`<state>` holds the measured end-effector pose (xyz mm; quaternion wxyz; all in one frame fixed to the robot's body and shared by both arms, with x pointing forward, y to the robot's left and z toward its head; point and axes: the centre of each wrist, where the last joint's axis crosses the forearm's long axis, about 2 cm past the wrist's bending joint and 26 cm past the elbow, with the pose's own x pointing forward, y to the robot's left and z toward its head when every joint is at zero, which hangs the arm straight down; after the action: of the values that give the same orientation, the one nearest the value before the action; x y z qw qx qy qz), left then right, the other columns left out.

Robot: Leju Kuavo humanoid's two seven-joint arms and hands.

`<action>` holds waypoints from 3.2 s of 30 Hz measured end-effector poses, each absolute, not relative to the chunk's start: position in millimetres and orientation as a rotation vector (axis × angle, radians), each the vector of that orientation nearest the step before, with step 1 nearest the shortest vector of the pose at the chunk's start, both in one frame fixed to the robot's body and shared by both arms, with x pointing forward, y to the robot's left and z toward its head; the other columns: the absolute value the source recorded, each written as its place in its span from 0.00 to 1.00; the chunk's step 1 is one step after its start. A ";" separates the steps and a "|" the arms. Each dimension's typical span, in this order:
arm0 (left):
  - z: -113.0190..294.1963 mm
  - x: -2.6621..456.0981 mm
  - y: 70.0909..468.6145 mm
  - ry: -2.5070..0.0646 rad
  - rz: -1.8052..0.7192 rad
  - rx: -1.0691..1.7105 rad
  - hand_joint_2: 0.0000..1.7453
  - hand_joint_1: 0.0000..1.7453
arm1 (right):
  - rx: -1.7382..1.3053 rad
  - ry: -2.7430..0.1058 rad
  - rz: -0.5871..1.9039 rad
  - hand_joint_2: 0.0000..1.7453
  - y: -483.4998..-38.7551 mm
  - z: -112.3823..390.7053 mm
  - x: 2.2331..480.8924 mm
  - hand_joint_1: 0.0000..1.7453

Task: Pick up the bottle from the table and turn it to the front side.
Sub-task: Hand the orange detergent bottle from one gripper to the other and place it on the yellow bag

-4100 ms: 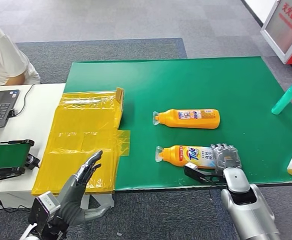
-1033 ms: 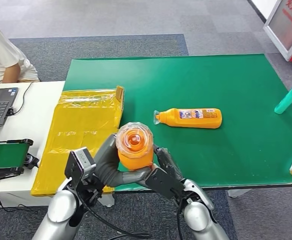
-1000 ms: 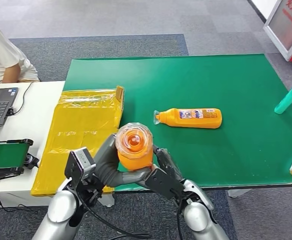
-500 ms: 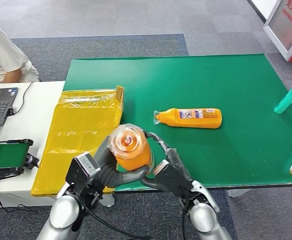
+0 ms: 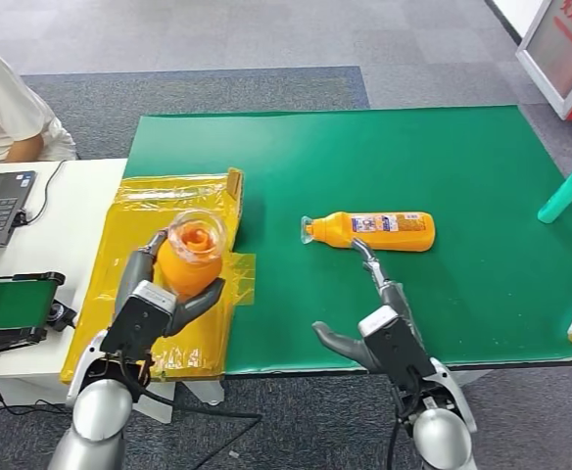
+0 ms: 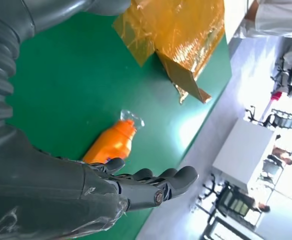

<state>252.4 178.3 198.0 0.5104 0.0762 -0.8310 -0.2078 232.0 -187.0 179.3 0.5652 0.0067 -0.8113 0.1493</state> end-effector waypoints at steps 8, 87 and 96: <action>187.1 268.4 210.8 -1.973 -0.712 0.624 1.00 1.00 | -0.026 -2.018 0.332 1.00 -196.8 209.5 223.2 0.00; 85.3 305.0 210.8 -1.434 -1.420 1.012 0.00 0.00 | -0.123 -2.247 0.311 1.00 -221.3 246.2 210.6 0.00; 82.8 303.3 213.5 -1.425 -1.411 1.005 0.00 0.00 | -0.124 -2.252 0.306 1.00 -221.5 246.8 210.2 0.00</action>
<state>303.3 213.5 82.8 0.4343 0.4035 -0.5723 -0.5666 210.2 -221.5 246.8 0.4192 -0.0495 -0.8983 0.1219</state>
